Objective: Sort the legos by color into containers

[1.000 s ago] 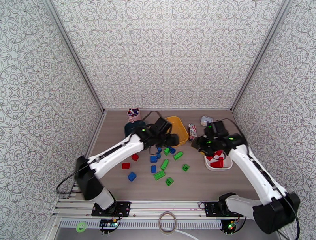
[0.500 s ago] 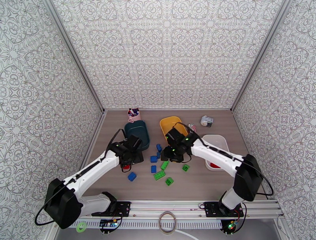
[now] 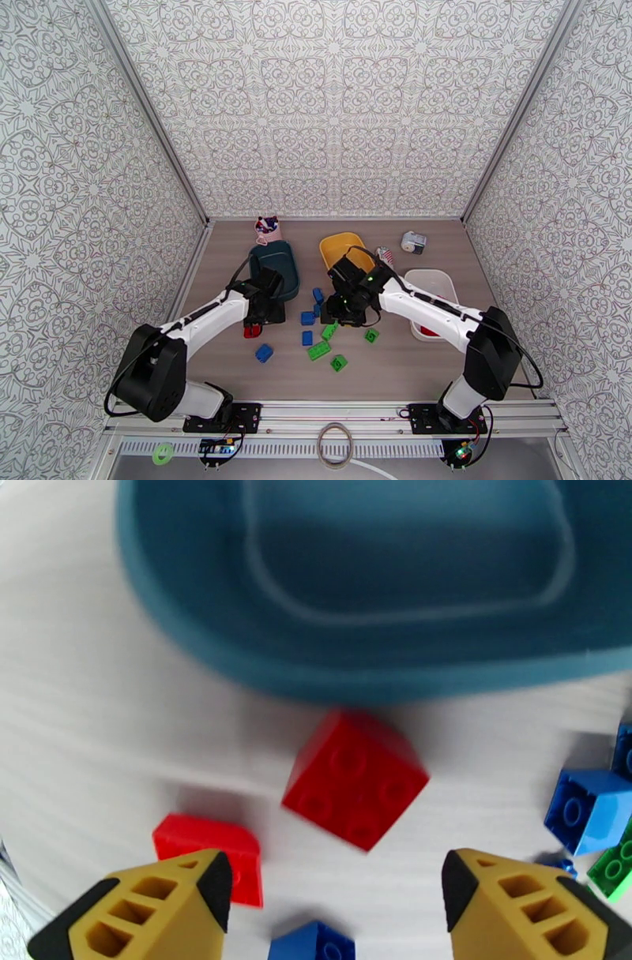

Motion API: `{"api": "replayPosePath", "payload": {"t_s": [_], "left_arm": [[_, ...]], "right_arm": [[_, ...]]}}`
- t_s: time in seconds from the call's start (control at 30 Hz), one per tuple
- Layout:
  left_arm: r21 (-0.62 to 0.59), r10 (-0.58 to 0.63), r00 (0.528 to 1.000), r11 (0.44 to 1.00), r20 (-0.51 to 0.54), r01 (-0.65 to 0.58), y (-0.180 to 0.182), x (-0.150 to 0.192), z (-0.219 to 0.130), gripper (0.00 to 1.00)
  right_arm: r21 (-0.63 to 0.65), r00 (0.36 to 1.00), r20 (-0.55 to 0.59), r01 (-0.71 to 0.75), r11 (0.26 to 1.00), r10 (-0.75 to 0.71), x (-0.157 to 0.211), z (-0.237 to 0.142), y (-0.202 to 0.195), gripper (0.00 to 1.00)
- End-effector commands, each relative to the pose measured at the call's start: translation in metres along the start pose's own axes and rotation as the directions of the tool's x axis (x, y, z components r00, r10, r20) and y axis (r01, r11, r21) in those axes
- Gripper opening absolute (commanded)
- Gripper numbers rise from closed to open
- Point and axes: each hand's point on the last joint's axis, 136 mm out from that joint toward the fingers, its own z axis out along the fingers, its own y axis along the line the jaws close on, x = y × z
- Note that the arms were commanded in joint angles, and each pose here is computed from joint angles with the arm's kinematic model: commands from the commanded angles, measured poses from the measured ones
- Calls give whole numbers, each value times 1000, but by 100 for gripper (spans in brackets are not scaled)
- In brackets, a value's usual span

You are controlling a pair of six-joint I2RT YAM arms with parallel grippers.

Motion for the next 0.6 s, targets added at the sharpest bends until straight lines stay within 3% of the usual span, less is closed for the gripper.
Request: {"api": "replayPosePath", "payload": {"t_s": [0.0,0.57], "left_arm": [[42,50,998,998,26,-51,-9,-12,9,72],[33,77,997,996,8,-78,-10,-19,26,55]], "right_arm": [[2,999,37,-20,1000,20,-3,-17,-2,57],[21,997,60,-47,999,46,-5,-28,-8,55]]}}
